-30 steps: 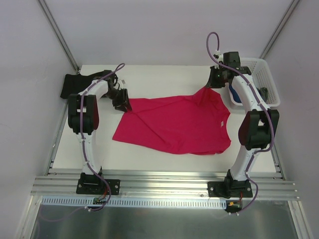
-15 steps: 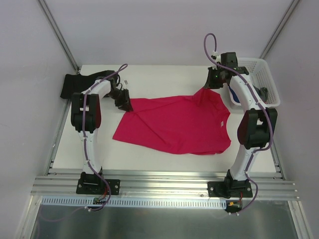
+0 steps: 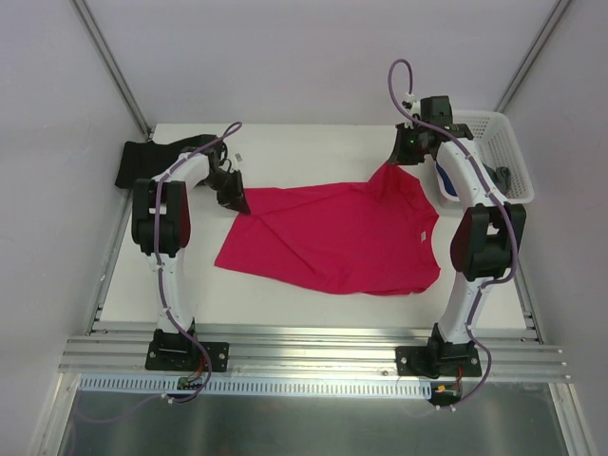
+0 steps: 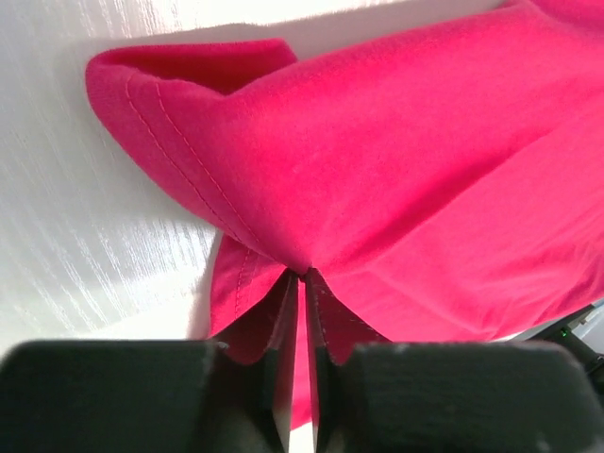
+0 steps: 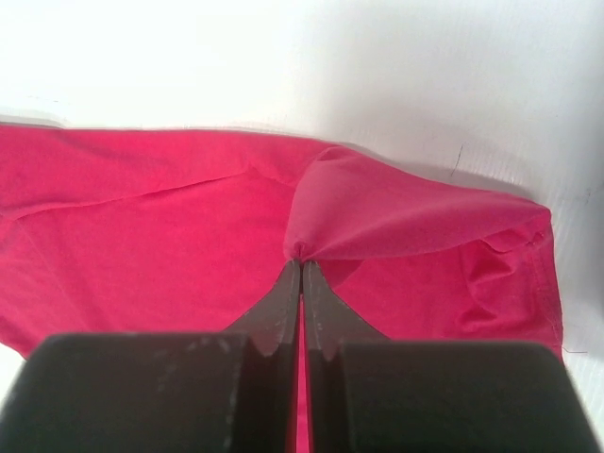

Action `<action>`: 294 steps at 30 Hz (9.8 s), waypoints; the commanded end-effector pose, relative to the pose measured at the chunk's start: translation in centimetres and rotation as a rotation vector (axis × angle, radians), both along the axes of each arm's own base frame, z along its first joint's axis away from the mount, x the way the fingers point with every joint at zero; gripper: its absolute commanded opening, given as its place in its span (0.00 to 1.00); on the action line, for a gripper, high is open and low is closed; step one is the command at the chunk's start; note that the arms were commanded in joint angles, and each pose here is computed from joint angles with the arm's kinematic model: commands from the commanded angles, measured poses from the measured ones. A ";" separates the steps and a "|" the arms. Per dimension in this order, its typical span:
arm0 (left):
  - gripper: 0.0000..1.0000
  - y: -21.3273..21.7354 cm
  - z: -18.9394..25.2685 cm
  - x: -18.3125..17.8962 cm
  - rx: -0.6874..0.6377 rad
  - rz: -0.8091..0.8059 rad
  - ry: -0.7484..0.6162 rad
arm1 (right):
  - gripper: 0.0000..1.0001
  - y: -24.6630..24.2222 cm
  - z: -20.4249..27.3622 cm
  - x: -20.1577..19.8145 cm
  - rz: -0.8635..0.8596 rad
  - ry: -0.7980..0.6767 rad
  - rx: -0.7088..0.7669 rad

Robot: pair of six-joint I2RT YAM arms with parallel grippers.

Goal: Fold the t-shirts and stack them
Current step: Flatten the tshirt out

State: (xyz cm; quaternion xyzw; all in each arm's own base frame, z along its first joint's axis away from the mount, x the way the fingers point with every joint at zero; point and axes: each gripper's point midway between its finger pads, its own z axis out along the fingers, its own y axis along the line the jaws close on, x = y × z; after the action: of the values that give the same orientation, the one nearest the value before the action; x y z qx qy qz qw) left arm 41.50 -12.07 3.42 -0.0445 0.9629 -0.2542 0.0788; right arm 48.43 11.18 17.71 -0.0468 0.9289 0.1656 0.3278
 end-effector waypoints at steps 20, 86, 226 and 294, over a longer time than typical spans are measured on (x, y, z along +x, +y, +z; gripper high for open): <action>0.00 3.9 11.0 4.8 0.174 -0.049 -0.344 | 0.01 -1.5 7.1 1.1 -0.030 -0.195 -0.014; 0.37 -4.9 6.6 8.6 0.084 -0.247 -0.348 | 0.01 -2.5 7.1 -2.0 -0.006 -0.214 -0.074; 0.00 6.5 45.9 -19.2 0.469 -0.228 -1.437 | 0.01 -8.0 38.0 -34.7 -0.217 -1.022 -0.068; 0.00 7.0 33.7 -4.6 0.654 -0.488 -1.189 | 0.01 -14.3 27.9 -21.4 -0.175 -0.807 -0.575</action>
State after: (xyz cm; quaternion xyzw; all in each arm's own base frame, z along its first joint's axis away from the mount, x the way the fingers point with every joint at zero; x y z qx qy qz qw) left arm 34.48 -5.39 41.32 0.3155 0.7444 0.0488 0.5865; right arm 23.97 -4.03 46.95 -0.0967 0.7333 -0.1774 0.6492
